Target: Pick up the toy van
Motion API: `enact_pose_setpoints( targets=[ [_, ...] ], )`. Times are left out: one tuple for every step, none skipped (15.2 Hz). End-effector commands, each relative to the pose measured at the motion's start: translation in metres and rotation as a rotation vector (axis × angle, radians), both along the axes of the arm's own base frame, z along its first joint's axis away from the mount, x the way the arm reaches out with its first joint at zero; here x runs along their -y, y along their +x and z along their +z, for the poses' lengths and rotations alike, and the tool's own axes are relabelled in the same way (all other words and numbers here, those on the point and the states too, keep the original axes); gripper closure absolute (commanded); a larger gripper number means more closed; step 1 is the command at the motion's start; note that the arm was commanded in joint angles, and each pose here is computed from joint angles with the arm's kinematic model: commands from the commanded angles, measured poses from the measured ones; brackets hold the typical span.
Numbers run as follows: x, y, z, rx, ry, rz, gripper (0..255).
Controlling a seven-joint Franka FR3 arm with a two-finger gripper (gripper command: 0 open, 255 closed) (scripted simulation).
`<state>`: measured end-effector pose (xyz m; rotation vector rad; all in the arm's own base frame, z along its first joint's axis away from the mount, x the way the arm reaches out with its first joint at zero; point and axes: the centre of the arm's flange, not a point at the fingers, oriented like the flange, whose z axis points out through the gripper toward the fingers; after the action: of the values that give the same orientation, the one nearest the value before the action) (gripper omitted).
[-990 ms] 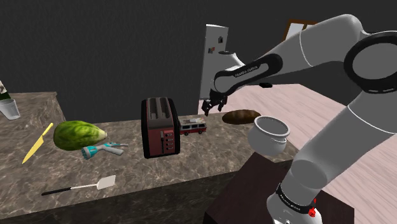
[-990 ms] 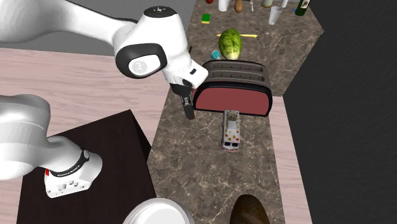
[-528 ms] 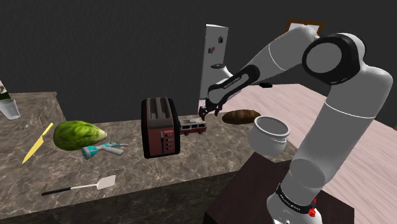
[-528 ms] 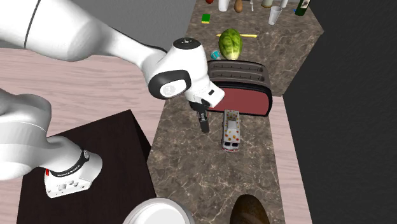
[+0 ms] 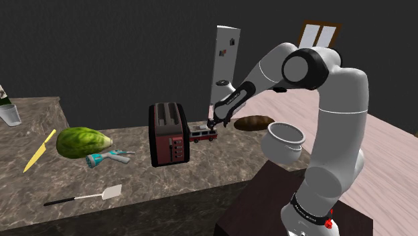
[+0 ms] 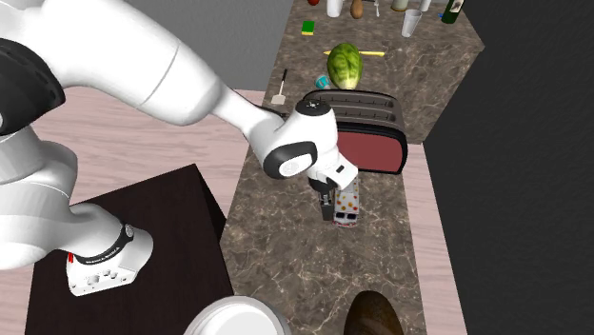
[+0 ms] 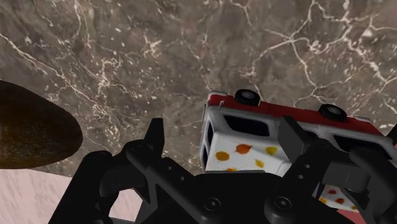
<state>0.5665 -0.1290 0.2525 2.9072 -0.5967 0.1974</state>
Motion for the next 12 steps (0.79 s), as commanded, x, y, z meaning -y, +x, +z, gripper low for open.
enact_pose_setpoints(
  targets=[
    [0.009, 0.009, -0.014, 0.000, -0.008, -0.015, 0],
    [0.009, 0.009, -0.019, 0.000, -0.008, -0.015, 0],
    [0.009, 0.009, -0.024, 0.000, -0.008, -0.015, 0],
    [0.009, 0.009, -0.030, 0.000, -0.008, -0.015, 0],
    [0.009, 0.009, -0.035, 0.000, -0.008, -0.015, 0],
    [0.009, 0.009, -0.040, 0.000, -0.008, -0.015, 0],
    [0.009, 0.009, -0.045, 0.000, -0.008, -0.015, 0],
    [0.009, 0.009, -0.051, 0.000, -0.008, -0.015, 0],
    [0.009, 0.009, -0.054, 0.000, -0.008, -0.015, 0],
    [0.009, 0.009, -0.054, 0.000, -0.008, -0.015, 0],
    [0.010, 0.009, -0.053, 0.000, -0.008, -0.015, 255],
    [0.010, 0.009, -0.053, 0.000, -0.008, -0.015, 255]
  ],
)
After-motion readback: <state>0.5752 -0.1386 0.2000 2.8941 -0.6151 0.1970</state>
